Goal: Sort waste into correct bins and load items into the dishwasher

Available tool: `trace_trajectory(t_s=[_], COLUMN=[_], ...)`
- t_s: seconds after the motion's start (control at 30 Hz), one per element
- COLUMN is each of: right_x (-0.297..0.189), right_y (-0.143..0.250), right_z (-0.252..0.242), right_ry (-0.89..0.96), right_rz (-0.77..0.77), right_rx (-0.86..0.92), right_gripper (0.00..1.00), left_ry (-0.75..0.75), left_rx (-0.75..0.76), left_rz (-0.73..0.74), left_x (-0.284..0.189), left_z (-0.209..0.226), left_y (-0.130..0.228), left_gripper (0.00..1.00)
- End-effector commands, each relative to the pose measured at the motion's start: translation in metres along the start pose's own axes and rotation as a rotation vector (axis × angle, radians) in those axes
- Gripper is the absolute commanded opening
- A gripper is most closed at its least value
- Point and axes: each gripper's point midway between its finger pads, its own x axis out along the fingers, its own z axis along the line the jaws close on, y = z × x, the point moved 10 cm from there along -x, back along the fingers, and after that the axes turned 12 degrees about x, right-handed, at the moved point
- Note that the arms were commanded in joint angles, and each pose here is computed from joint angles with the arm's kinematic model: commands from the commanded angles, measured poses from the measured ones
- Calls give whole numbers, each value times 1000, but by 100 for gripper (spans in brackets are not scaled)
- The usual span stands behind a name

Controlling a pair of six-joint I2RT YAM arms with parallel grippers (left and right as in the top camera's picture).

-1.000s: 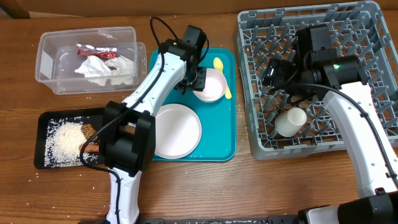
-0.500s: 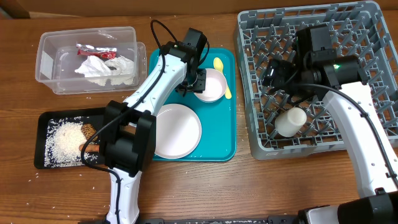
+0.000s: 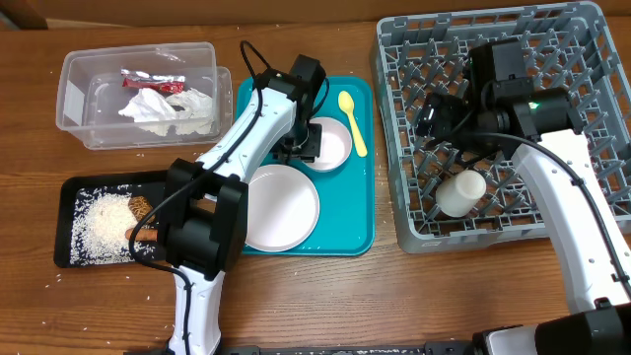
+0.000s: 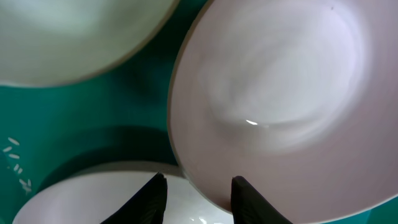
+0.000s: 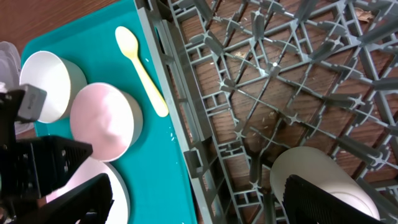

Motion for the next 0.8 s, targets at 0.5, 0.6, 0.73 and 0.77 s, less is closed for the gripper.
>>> trace_trajectory(t_s=[0.5, 0.6, 0.73, 0.77], right_x=[72, 118, 147, 155], right_y=[43, 54, 62, 64], right_z=[92, 94, 96, 97], right_ry=[-152, -85, -75, -75], right_rz=[47, 131, 186, 198], right_rx=[-142, -87, -76, -78], right_gripper=[91, 84, 75, 74], left_ry=[-41, -54, -78, -88], left_rx=[-250, -365, -420, -431], left_rz=[-332, -409, -426, -428], left_x=[-146, -152, -154, -154], left_z=[124, 176, 202, 207], left_y=[-25, -23, -18, -16], left_gripper=[70, 82, 100, 100])
